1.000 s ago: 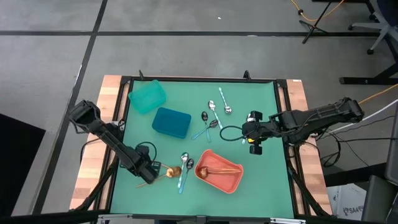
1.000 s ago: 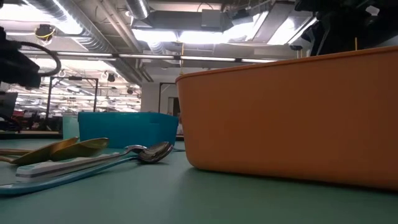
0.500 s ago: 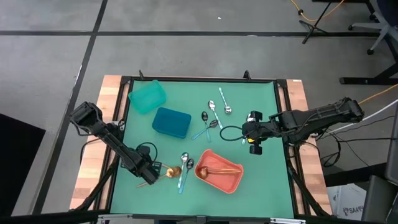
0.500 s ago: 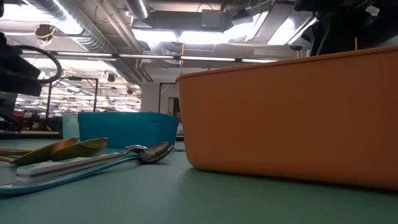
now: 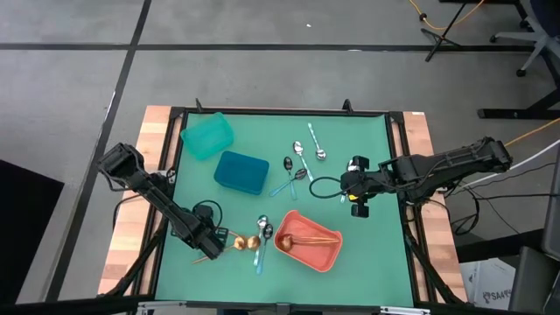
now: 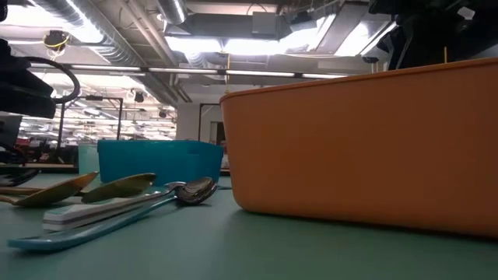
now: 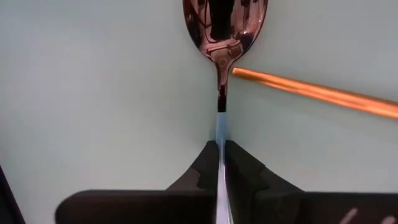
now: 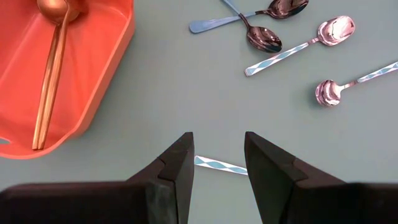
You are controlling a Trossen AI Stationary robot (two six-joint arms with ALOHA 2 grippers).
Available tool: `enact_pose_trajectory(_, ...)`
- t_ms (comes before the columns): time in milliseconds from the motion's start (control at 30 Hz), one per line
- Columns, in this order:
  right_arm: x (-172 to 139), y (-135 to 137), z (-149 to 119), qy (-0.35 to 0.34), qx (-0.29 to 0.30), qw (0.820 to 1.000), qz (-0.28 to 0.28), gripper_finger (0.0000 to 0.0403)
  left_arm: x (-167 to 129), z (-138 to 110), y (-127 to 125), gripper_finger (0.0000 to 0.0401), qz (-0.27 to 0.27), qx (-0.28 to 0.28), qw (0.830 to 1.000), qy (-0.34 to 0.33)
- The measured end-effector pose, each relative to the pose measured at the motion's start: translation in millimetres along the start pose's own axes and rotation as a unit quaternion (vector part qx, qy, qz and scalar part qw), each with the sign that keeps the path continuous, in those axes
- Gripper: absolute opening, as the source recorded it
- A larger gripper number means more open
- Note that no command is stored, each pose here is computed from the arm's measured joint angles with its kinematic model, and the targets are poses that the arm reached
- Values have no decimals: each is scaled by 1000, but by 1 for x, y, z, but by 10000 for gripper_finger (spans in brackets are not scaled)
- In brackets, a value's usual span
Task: Sort silverware by color (type)
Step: Put the blue spoon into the transparent green bin
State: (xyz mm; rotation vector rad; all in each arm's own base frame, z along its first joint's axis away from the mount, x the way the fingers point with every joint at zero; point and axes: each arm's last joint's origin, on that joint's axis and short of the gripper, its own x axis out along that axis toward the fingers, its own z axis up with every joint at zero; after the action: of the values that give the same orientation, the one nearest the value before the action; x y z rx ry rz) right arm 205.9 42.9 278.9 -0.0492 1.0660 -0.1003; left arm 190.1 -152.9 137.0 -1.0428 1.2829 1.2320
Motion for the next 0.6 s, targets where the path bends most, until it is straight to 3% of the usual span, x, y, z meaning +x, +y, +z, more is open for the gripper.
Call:
enact_pose_trajectory(400, 0, 0, 0, 0, 0, 1000, 0, 131, -6, 2, 5, 7, -2, 31, 999, 10)
enact_pose_trajectory(600, 0, 0, 0, 0, 0, 1000, 0, 131, -21, 5, 10, 7, -32, 60, 998, 21)
